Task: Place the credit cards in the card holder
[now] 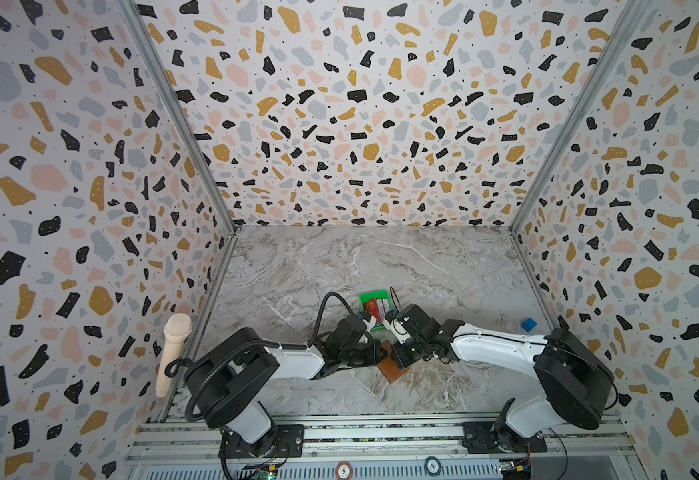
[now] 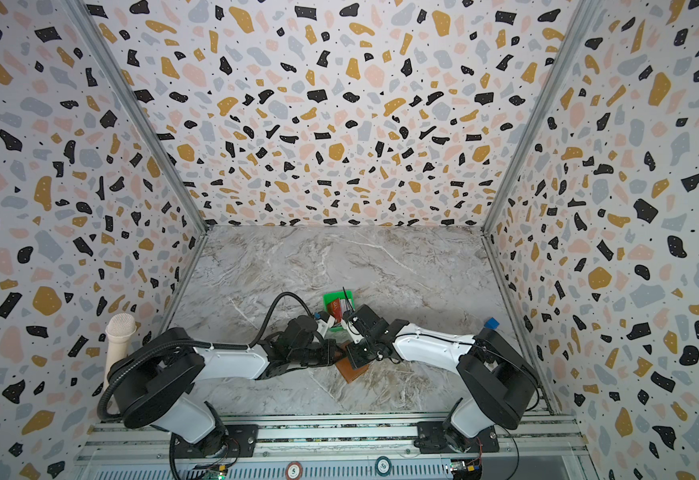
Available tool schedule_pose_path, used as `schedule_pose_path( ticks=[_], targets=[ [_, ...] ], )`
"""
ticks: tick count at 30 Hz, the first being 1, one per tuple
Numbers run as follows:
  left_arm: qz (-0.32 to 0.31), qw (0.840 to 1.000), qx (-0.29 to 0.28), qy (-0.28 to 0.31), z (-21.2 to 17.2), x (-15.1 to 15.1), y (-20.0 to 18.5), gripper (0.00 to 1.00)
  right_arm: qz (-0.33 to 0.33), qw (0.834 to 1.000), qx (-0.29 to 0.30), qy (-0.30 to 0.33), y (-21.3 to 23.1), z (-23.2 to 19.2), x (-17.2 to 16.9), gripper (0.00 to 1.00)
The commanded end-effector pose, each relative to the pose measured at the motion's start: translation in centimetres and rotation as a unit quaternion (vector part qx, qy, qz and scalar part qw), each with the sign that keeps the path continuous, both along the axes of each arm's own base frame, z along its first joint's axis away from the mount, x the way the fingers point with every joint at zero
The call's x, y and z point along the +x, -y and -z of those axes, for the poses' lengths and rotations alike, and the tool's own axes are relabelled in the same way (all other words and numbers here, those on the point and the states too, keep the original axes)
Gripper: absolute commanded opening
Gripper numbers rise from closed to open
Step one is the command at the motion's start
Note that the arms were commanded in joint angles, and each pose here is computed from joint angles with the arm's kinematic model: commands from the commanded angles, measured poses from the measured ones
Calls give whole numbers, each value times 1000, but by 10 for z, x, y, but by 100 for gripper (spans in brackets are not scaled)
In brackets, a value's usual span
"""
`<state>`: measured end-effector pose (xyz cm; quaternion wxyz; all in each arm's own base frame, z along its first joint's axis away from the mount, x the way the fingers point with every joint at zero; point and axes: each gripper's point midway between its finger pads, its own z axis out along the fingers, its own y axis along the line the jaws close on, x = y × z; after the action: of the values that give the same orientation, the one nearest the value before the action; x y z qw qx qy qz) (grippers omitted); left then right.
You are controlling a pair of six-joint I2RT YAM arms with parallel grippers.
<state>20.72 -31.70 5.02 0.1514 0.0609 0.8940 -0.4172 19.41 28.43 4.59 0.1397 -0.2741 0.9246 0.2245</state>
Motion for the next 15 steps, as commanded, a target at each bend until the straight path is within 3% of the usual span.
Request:
schedule_pose_path(
  ticks=[1,15],
  targets=[
    [0,1000,29,9,4,-2,-14,0,9,1000,-19,-6,7,11,-3,0],
    [11,998,62,-25,41,-12,-21,0,25,999,-13,21,7,-11,12,0]
  ],
)
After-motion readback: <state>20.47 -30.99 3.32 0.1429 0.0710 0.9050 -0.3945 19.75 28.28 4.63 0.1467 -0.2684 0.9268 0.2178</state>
